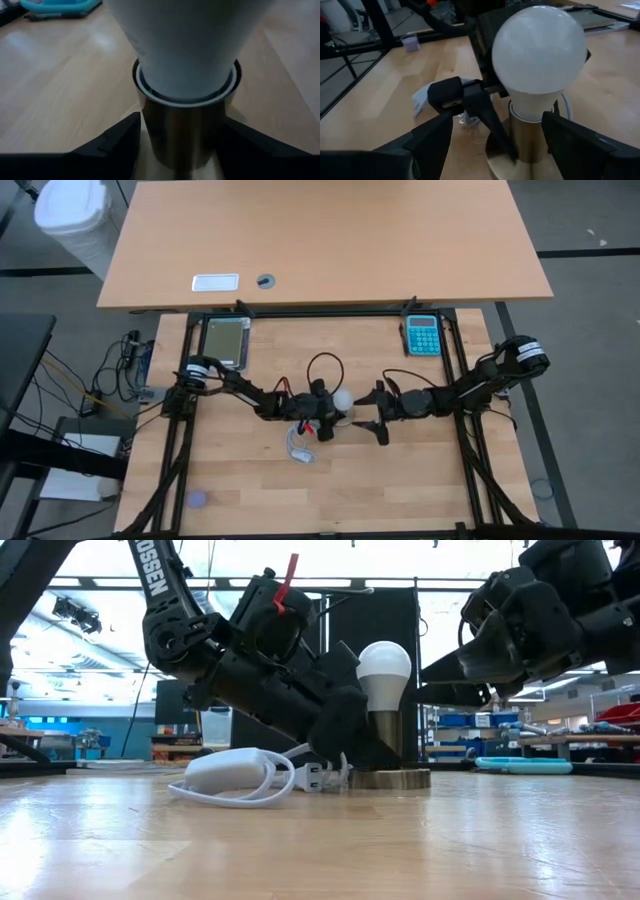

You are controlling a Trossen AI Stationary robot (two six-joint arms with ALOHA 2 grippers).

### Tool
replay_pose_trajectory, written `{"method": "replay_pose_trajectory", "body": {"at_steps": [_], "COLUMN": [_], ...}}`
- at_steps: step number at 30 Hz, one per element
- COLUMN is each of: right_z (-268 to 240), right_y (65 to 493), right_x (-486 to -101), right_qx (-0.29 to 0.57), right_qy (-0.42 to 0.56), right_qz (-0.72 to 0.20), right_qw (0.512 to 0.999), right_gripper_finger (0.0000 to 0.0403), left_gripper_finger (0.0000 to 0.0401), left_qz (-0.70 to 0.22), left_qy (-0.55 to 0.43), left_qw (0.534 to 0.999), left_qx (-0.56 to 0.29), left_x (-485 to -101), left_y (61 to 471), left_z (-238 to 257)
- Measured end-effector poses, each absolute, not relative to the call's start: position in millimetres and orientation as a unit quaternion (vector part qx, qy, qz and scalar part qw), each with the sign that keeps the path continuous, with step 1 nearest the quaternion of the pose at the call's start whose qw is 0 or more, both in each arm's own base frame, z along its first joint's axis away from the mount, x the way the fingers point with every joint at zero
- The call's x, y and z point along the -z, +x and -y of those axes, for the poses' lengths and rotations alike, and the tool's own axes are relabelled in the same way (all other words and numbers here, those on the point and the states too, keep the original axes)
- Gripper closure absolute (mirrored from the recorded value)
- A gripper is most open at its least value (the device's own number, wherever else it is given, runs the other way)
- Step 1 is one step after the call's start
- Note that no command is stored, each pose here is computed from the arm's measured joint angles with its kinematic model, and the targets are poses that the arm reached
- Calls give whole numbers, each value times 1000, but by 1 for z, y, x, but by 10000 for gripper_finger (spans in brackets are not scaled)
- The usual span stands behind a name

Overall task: Screw lightbulb
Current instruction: Insert the white lightbulb into the silver lamp

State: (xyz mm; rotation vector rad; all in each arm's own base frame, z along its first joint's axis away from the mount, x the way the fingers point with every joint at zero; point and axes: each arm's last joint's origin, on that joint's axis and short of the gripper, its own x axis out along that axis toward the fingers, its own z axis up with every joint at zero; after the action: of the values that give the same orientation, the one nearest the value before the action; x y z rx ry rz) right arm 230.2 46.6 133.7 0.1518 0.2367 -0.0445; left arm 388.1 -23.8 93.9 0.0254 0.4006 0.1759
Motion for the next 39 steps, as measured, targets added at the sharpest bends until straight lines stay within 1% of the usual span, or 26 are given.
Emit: {"method": "replay_pose_trajectory", "body": {"at_steps": [7, 11, 15, 21, 27, 39], "right_z": [-46, -46, -46, -45, -43, -40], "right_y": [230, 230, 229, 230, 230, 231], "right_x": [-133, -133, -131, -131, -132, -132], "right_qx": [31, 31, 32, 34, 37, 45], "right_qy": [68, 68, 65, 65, 66, 63], "right_qz": [-120, -122, -131, -131, -126, -126], "right_qw": [990, 990, 989, 989, 989, 989], "right_gripper_finger": [95, 95, 95, 95, 95, 95], "left_gripper_finger": [152, 152, 153, 153, 154, 167], "left_qz": [-181, -153, -122, -61, -78, -79], "left_qy": [20, 21, 31, 15, 21, 21], "left_qw": [978, 981, 982, 986, 983, 983], "left_qx": [-99, -115, -139, -157, -166, -165], "left_x": [-99, -102, -96, -95, -91, -92], "left_y": [389, 387, 369, 346, 344, 345], "left_z": [24, 30, 38, 40, 40, 39]}}
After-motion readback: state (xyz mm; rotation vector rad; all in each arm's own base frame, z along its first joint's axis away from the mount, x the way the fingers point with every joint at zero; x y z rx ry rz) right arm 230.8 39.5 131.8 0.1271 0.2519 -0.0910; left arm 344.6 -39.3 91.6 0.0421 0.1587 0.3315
